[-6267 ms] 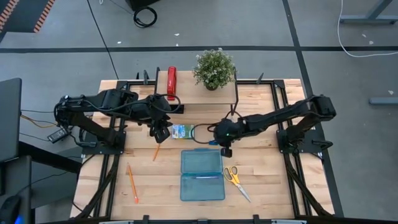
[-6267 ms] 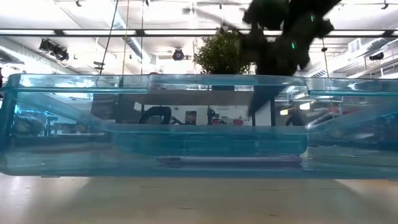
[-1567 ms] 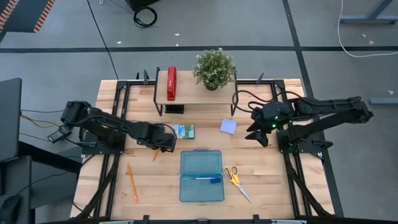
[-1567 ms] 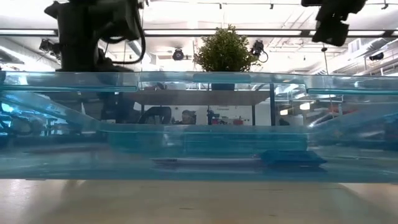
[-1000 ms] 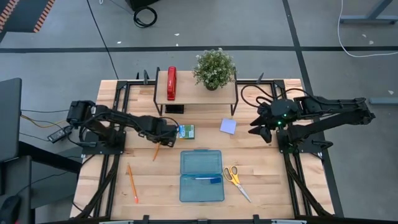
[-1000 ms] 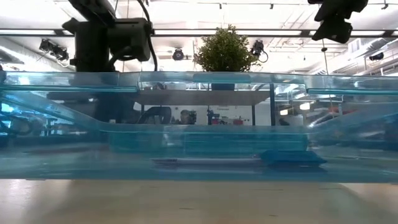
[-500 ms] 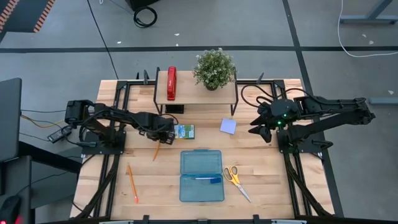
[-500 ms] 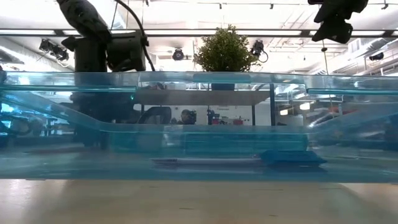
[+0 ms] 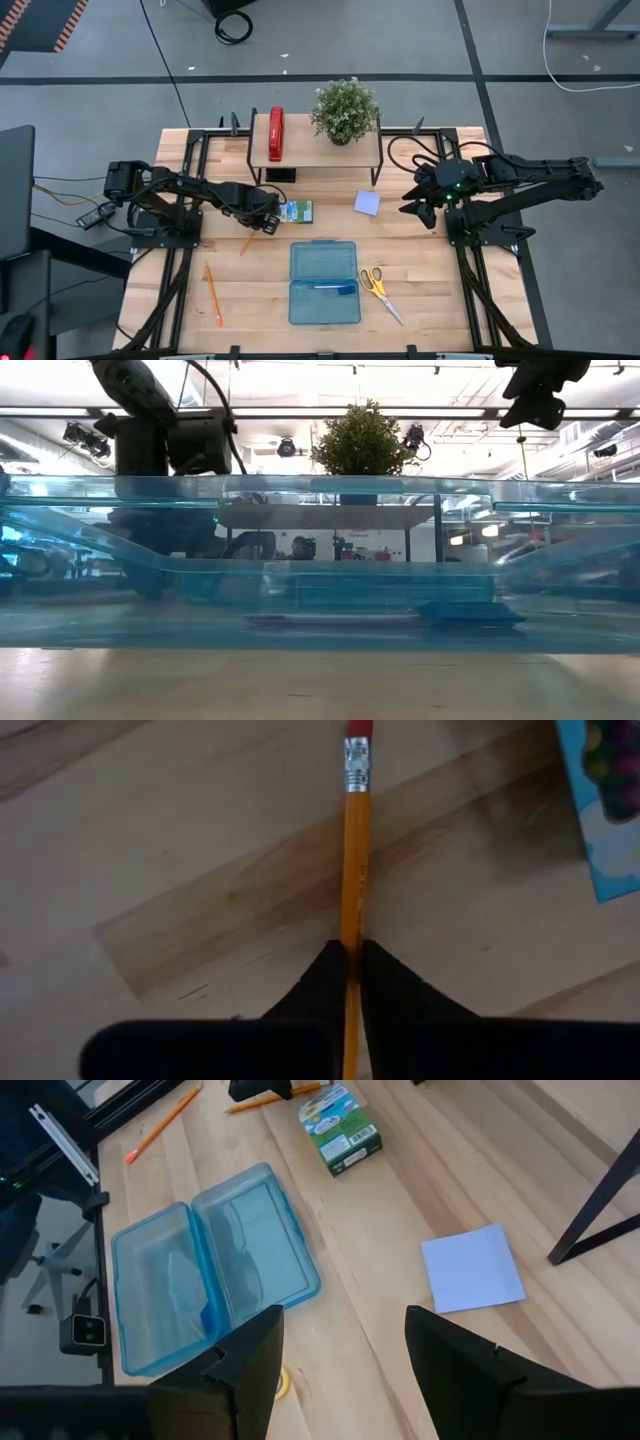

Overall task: Pack school essentials
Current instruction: Put the top yellow pencil into the blue supply box

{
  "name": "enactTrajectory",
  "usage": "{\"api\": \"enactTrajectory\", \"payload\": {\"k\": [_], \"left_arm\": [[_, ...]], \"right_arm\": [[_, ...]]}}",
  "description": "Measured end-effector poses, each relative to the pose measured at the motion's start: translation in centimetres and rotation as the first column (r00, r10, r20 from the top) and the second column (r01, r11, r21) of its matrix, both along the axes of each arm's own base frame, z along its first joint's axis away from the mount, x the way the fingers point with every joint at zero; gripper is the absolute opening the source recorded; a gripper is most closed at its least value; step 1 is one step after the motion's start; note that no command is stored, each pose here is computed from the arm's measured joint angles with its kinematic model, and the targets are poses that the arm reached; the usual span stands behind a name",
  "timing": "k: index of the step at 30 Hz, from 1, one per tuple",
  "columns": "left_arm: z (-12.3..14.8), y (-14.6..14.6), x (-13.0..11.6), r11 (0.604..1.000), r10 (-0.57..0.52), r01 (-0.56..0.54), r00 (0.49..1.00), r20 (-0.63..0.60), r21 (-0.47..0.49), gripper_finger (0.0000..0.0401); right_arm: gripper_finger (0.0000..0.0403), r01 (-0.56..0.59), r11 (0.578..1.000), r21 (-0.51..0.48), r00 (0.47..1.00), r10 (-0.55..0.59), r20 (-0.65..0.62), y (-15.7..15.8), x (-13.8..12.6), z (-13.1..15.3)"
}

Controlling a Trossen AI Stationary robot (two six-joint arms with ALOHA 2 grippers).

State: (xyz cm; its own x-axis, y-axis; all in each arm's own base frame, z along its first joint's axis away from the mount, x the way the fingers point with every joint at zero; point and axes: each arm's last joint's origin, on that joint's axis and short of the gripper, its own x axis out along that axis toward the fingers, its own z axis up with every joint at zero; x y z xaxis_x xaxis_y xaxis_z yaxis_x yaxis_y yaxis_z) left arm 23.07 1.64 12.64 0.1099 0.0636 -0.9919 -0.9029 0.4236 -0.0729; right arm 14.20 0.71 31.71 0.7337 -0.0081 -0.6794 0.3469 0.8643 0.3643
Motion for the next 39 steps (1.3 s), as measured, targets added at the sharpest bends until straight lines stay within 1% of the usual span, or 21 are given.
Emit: {"api": "enactTrajectory", "payload": {"k": [3, 9, 15, 18, 21, 27, 30, 32, 33, 35, 37, 39], "left_arm": [[0.1, 0.0, 0.1, 1.0, 0.0, 0.0, 1.0, -0.001, -0.001, 0.0011], [0.9, 0.2, 0.9, 1.0, -0.023, 0.023, 1.0, 0.004, -0.002, 0.0036], [2.9, 0.2, 2.3, 0.997, -0.073, 0.074, 0.997, 0.034, -0.015, 0.0021], [4.4, 0.1, 3.4, 0.995, -0.095, 0.096, 0.993, 0.076, -0.008, 0.0017], [5.9, 0.2, 4.1, 0.995, -0.1, 0.101, 0.991, 0.091, -0.004, 0.0024], [10.0, -0.4, 5.5, 0.989, -0.148, 0.147, 0.982, 0.117, 0.014, 0.0031], [12.2, -0.9, 6.3, 0.982, -0.187, 0.183, 0.968, 0.166, 0.038, 0.0026], [13.6, -1.4, 7.1, 0.97, -0.242, 0.232, 0.943, 0.228, 0.069, 0.0025], [14.3, -1.7, 7.5, 0.96, -0.278, 0.263, 0.922, 0.268, 0.091, 0.0026], [15.5, -2.6, 8.6, 0.934, -0.357, 0.322, 0.857, 0.372, 0.154, 0.0031], [16.4, -3.8, 9.6, 0.903, -0.429, 0.37, 0.774, 0.466, 0.217, 0.0036], [17.0, -5.0, 10.2, 0.881, -0.473, 0.391, 0.702, 0.533, 0.267, 0.0038]], "right_arm": [[0.0217, -0.014, 1.0, -0.014, 1.0, 0.014, 0.0, 0.0, 0.0, 0.0], [0.0217, -0.032, 0.999, -0.035, 0.999, 0.032, -0.001, 0.0, 0.0, 0.0], [0.0217, -0.024, 0.998, -0.055, 1.0, 0.024, -0.002, -0.1, 0.0, 0.0], [0.0217, -0.023, 0.998, -0.063, 1.0, 0.023, -0.002, -0.1, 0.0, 0.0], [0.0217, -0.026, 0.997, -0.067, 1.0, 0.026, -0.003, -0.1, 0.0, 0.0], [0.0217, -0.033, 0.997, -0.074, 0.999, 0.032, -0.01, -0.1, 0.0, -0.1], [0.0217, -0.04, 0.996, -0.081, 0.999, 0.039, -0.012, -0.1, -0.1, -0.1], [0.0217, -0.043, 0.996, -0.084, 0.999, 0.042, -0.013, -0.1, -0.1, -0.1], [0.0217, -0.046, 0.995, -0.087, 0.999, 0.044, -0.014, -0.1, -0.1, -0.1], [0.0217, -0.052, 0.994, -0.094, 0.999, 0.051, -0.015, -0.1, -0.1, -0.1], [0.0217, -0.059, 0.993, -0.101, 0.998, 0.058, -0.016, -0.1, -0.1, -0.1], [0.0217, -0.066, 0.992, -0.108, 0.998, 0.064, -0.016, -0.1, -0.1, -0.1]]}}
